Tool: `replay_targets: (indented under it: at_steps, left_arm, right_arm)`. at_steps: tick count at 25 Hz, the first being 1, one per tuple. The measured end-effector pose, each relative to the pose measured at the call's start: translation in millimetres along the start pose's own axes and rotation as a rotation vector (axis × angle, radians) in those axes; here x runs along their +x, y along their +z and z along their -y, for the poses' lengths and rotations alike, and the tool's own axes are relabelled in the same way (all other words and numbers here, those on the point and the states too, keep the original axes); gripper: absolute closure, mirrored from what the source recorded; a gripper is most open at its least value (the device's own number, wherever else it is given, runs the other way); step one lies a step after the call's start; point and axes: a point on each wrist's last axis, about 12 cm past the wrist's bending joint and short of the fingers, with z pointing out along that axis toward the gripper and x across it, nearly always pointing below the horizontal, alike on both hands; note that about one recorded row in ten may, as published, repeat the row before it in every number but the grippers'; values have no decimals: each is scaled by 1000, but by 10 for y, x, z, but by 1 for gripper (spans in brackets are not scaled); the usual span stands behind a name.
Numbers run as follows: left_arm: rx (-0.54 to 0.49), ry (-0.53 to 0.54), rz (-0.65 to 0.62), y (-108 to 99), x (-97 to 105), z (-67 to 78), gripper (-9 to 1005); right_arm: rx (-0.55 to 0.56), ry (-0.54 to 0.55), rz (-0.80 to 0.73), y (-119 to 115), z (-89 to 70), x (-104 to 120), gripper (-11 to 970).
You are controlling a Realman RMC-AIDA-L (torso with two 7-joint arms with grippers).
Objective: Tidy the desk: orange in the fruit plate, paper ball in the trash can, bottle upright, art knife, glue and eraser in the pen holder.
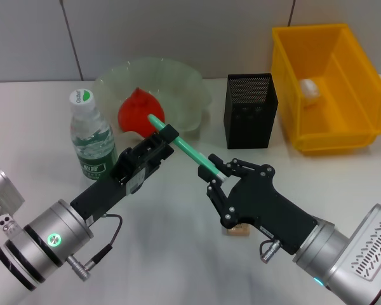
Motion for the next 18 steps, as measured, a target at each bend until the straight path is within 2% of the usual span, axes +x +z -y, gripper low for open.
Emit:
replay_targets:
  at_steps: [9,14,15,16,18]
  left_arm:
    - [21,38,7,-13,-2,23,368]
    - [29,63,11,-16,-7,34,207]
    - [34,90,7,-14,-12,41,175]
    - [77,216,-8,-35,-27,87,173]
    - [77,216,-8,-35,-27,87,168]
  right_arm:
    - [4,0,4,-8,4,-3,799]
    - [36,12,30,-24,50,-27,799]
    - [50,31,52,-61,90,-46,799]
    - [50,31,52,-61,90,-46,799]
    - [69,79,81,-118,181,-69,799]
